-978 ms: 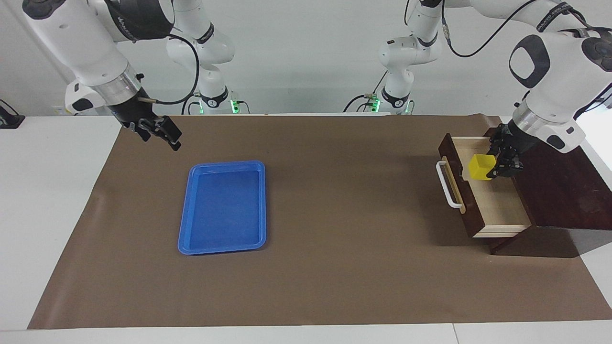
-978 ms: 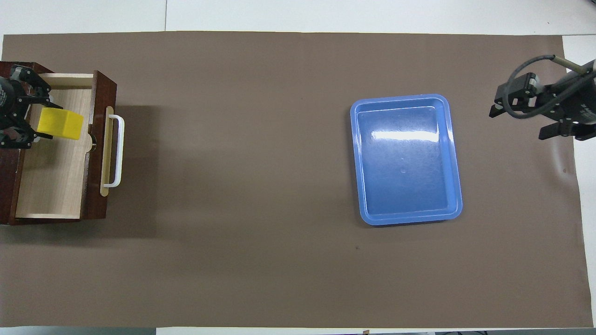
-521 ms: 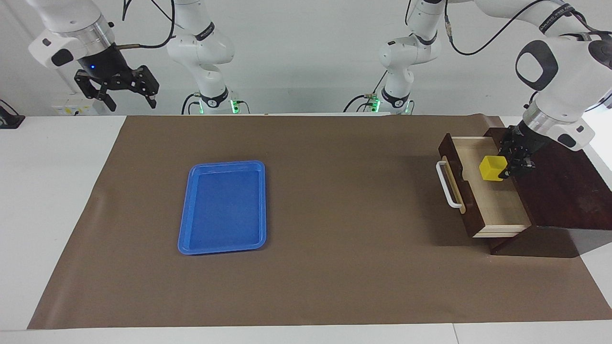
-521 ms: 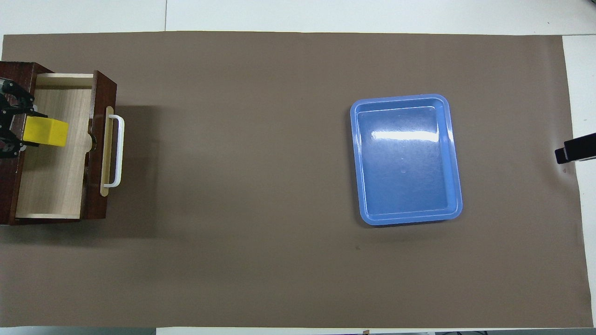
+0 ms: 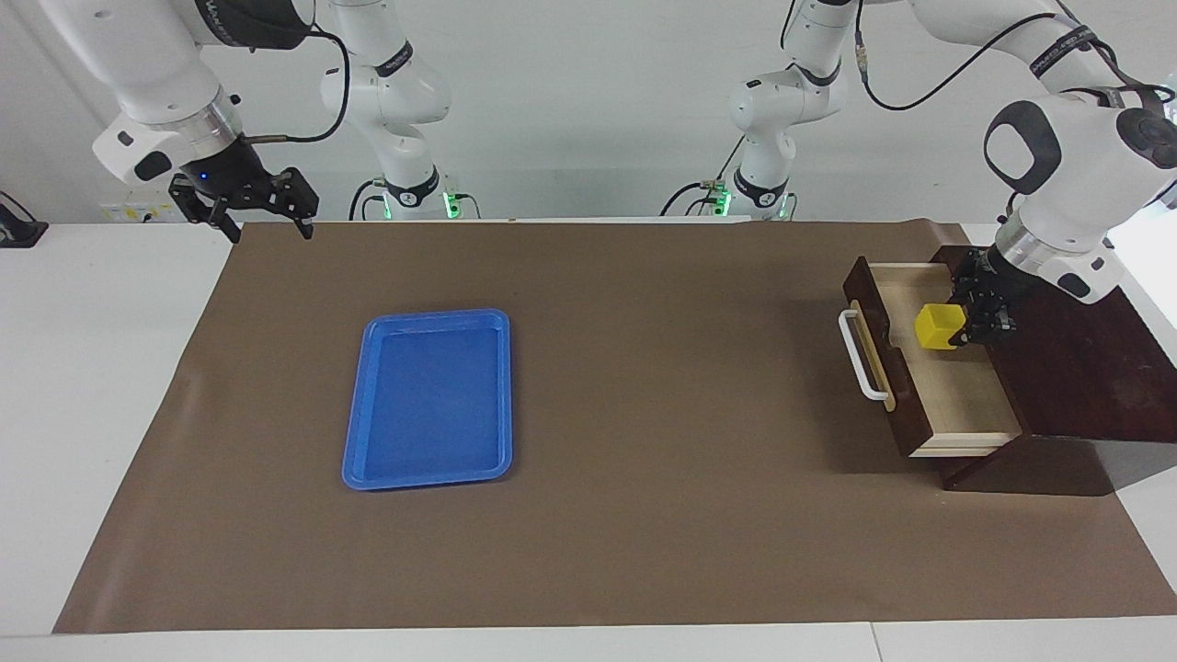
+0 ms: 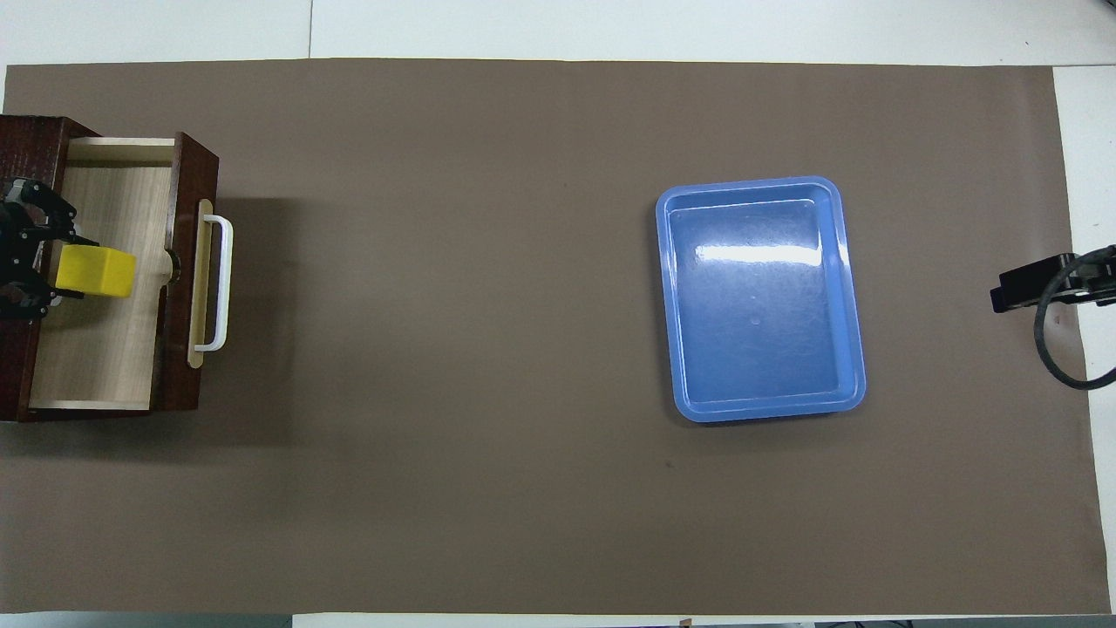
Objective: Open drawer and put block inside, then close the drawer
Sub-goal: 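Lower the block into the drawer with the left gripper while the right gripper withdraws, then open the left gripper to release the block in the drawer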
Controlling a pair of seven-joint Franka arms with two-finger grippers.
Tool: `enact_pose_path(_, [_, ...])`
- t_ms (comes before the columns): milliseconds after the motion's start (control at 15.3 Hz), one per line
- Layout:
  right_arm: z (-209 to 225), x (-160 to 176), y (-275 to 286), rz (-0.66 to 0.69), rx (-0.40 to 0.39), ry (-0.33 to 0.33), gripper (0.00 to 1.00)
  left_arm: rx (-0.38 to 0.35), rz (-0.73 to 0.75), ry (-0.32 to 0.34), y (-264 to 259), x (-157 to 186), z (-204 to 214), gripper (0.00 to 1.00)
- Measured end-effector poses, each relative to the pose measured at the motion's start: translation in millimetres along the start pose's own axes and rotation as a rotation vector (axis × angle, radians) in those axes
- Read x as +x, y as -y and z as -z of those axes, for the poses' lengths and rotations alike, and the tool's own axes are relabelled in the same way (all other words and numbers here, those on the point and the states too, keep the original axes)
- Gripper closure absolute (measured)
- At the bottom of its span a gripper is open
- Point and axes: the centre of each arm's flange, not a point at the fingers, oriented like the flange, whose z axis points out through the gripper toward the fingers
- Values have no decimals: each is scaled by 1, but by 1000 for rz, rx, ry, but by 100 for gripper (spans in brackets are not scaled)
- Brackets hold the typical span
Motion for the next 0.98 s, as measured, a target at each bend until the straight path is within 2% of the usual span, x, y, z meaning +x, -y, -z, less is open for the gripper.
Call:
enact_pose_path(391, [4,2,-4,-8,-18,-11,0,23,87,7,2,-4,-13,44])
enact_pose_path(978, [9,1,-6,-12,-19,-15,0,17,104,6,3,-8,-40,44])
